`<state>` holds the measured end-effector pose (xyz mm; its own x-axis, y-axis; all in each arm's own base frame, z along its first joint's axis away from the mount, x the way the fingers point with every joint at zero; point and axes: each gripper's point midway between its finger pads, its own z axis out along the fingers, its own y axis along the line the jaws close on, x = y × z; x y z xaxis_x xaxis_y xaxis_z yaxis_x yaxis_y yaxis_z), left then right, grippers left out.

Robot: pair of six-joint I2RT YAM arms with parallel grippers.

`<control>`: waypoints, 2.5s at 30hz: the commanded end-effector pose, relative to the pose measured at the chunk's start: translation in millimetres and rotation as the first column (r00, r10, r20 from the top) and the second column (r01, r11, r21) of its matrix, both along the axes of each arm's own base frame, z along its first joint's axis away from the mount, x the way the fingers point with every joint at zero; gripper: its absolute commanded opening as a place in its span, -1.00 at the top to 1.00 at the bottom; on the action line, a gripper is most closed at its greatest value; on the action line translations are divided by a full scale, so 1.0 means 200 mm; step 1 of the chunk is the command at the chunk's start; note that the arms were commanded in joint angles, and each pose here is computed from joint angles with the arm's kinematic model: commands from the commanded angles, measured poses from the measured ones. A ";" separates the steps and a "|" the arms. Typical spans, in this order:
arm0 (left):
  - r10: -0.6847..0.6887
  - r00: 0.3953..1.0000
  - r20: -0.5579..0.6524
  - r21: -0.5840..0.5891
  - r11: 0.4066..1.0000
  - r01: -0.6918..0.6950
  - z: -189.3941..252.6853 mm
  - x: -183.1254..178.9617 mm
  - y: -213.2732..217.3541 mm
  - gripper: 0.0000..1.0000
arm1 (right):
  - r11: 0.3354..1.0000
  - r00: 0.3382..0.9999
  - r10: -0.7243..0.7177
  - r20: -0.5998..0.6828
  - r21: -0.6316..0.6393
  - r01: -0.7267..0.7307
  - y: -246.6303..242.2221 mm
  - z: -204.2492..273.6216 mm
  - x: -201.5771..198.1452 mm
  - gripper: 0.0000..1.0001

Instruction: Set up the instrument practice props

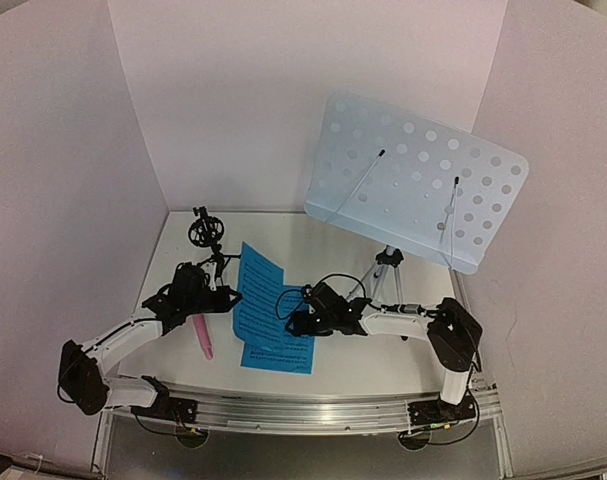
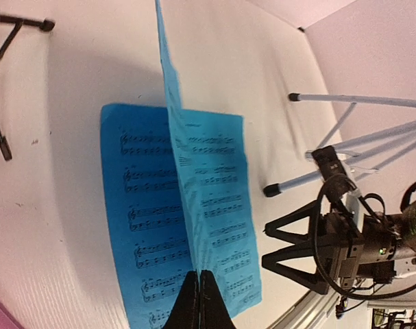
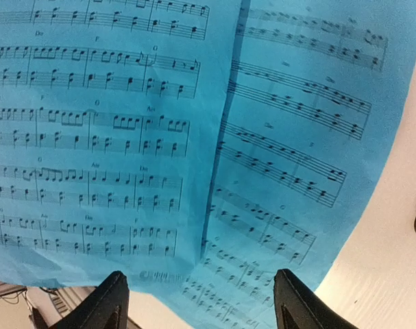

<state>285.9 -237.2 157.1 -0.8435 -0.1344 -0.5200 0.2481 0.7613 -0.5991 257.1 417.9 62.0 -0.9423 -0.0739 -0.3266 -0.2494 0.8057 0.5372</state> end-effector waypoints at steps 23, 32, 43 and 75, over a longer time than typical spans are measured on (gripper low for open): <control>-0.500 0.524 0.689 0.202 0.828 0.524 1.15 -0.57 0.04 1.00 | 0.864 0.856 0.158 0.493 0.350 -0.361 0.12 1.31 -0.12 -0.83; -0.510 0.481 0.713 0.178 0.795 0.580 1.31 -0.72 0.07 1.00 | 0.804 0.773 0.149 0.616 0.379 -0.458 0.16 1.40 -0.13 -0.85; -0.476 0.436 0.764 0.203 0.818 0.538 1.35 -0.78 0.14 1.00 | 0.689 0.719 0.150 0.679 0.450 -0.568 0.25 1.52 -0.19 -0.70; -0.277 0.490 0.827 0.148 0.947 0.285 1.44 -0.55 0.22 -0.53 | 0.691 0.641 0.233 0.731 0.340 -0.638 0.10 2.01 -0.45 1.00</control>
<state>162.6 -192.7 423.7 -0.1268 0.0289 -0.9915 0.8467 0.5239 -0.0930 181.8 470.1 423.4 -0.5085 -0.0493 -0.8596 -0.8596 0.0858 0.5036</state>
